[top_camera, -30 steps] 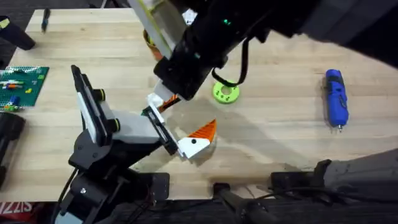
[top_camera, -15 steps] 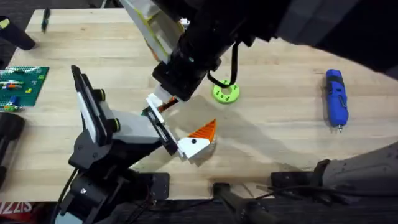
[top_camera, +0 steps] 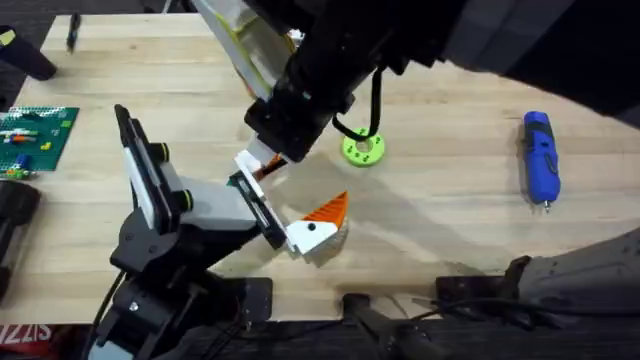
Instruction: Pick up the gripper from the table and insert it into the empty holder that is missing its gripper. Then pick up a screw, insert it into the mounting hole, and use the screwdriver to tighten it. Finally, clean up the table by picking up the vegetable and placing it into the bucket.
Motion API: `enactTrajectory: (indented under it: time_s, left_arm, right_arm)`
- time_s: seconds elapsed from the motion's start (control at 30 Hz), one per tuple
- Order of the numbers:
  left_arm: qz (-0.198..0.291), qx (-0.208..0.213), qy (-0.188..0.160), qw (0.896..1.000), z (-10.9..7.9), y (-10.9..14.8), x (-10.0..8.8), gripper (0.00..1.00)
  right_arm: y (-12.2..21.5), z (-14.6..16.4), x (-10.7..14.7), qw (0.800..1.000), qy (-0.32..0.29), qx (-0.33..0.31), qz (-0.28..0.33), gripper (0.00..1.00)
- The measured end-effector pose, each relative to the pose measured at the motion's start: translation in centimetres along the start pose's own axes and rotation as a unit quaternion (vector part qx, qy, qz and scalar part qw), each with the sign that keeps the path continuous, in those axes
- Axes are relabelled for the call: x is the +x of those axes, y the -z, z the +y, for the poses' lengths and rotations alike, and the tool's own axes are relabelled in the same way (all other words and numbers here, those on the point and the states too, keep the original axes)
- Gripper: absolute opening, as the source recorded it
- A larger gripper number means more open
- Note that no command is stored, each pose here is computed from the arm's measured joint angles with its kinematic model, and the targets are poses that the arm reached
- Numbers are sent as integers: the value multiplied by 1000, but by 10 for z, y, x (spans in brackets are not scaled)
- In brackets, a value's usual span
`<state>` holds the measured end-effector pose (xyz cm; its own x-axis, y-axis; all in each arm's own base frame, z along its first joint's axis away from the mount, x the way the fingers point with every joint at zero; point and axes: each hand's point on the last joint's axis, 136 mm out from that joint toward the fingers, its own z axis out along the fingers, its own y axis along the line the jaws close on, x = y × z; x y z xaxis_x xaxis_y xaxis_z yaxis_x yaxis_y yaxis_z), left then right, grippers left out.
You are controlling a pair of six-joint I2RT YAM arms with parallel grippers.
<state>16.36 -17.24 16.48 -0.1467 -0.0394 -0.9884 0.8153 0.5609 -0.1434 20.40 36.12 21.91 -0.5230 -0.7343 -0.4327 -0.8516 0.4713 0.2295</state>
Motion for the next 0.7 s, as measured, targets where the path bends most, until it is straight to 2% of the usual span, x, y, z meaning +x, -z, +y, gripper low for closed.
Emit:
enactTrajectory:
  time_s: [0.7]
  left_arm:
    - [0,-5,8,1000,2,0,0,990]
  right_arm:
    - [-12,1,-8,1000,7,-1,-6,7]
